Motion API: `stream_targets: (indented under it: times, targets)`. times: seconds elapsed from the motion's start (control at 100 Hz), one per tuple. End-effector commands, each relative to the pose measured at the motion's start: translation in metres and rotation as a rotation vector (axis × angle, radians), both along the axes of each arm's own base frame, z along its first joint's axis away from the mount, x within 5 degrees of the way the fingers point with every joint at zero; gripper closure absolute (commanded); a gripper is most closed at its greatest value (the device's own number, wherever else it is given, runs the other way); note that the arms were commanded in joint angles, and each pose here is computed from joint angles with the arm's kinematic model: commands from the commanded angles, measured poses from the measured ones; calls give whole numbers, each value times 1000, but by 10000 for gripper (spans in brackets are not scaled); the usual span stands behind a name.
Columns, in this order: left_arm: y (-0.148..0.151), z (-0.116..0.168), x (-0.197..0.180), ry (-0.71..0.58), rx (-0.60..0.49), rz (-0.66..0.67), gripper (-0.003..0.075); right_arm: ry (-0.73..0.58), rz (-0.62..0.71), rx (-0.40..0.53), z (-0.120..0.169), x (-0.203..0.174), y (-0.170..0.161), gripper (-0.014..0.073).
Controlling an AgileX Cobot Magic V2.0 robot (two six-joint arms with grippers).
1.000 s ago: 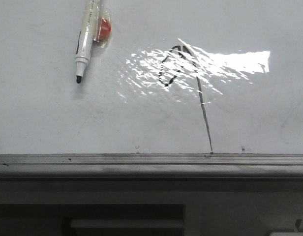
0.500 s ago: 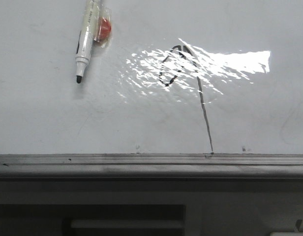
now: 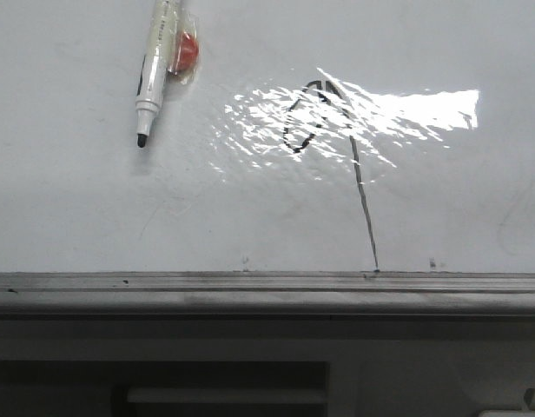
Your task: Write number 9 on whiteboard
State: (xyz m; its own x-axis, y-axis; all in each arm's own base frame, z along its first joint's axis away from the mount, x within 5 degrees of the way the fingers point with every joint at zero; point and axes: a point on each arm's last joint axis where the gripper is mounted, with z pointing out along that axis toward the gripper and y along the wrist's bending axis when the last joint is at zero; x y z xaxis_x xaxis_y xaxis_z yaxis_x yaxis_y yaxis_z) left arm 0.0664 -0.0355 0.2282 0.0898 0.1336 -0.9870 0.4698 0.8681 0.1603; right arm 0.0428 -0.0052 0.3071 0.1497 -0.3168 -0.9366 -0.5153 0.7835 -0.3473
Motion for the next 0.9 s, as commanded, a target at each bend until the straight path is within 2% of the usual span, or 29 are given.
stream_targets:
  times: [0.0,0.2,0.3,0.46,0.89]
  targets:
    - [10,7,-2,-103,-10,112,741,-71,8,10,12,-1,0,635]
    - [21,-16,-5,-45,-137,260,741,-71,8,10,12,-1,0,635]
    - [24,-27,-6,71,-129,308,741,-71,8,10,12,-1,0,635]
    - [28,-46,-9,260,-54,377,741,-70,6,10,11,-1,0,635]
    - [30,-45,-13,222,-70,408,741,-68,4,8,11,-1,0,635]
